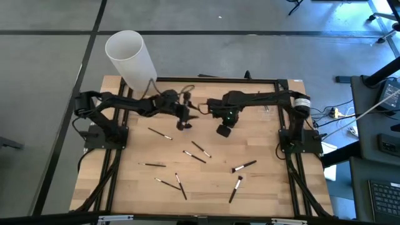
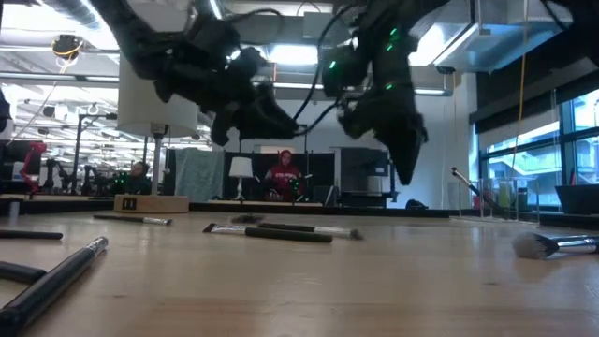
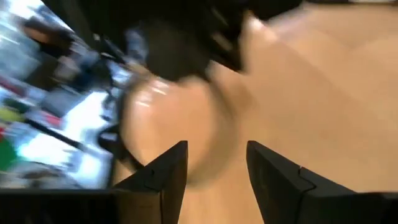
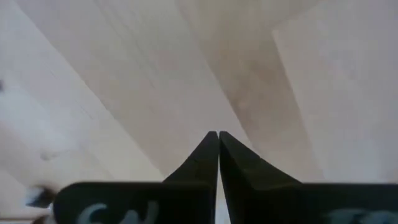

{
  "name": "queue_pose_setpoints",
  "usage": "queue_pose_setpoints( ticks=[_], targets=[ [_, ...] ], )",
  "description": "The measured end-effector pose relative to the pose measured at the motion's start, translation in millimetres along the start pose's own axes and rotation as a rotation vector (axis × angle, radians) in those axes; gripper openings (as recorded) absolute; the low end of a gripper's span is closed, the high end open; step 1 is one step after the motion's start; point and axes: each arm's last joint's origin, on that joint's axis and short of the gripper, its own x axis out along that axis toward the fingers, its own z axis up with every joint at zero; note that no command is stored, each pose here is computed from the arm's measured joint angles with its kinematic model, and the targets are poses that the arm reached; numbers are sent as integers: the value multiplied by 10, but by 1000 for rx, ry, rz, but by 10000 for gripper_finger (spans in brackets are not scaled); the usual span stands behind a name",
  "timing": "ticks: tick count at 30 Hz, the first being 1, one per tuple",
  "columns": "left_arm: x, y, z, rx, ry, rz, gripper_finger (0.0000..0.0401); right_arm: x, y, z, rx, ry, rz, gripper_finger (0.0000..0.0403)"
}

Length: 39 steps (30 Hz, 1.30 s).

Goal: Sort items
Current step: Put the foundation brush into the middle section of the transparent organizer

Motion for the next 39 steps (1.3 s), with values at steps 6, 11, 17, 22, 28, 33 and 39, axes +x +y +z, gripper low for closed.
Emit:
queue_pose_setpoints(
  ticks=[6,11,17,22,28,33,39],
  targets=[
    [124,-267,248,-105,96,-171,149,-186,35,-399,-29,-304,49,16],
    [161,-600,538,-109,58,-285,141,-110,5,-684,-52,-521,208,16],
    [254,-895,743,-23,174,-359,141,111,26,-822,-72,-653,309,16],
    [453,-971,708,-19,311,-426,141,249,110,-849,-87,-670,320,16],
    [705,-1038,675,-49,453,-497,141,234,177,-848,-125,-697,335,16],
    [765,-1073,755,-118,491,-507,141,212,183,-829,-152,-729,333,16],
    [743,-1145,836,-119,489,-530,141,216,184,-834,-157,-724,330,17]
  ],
)
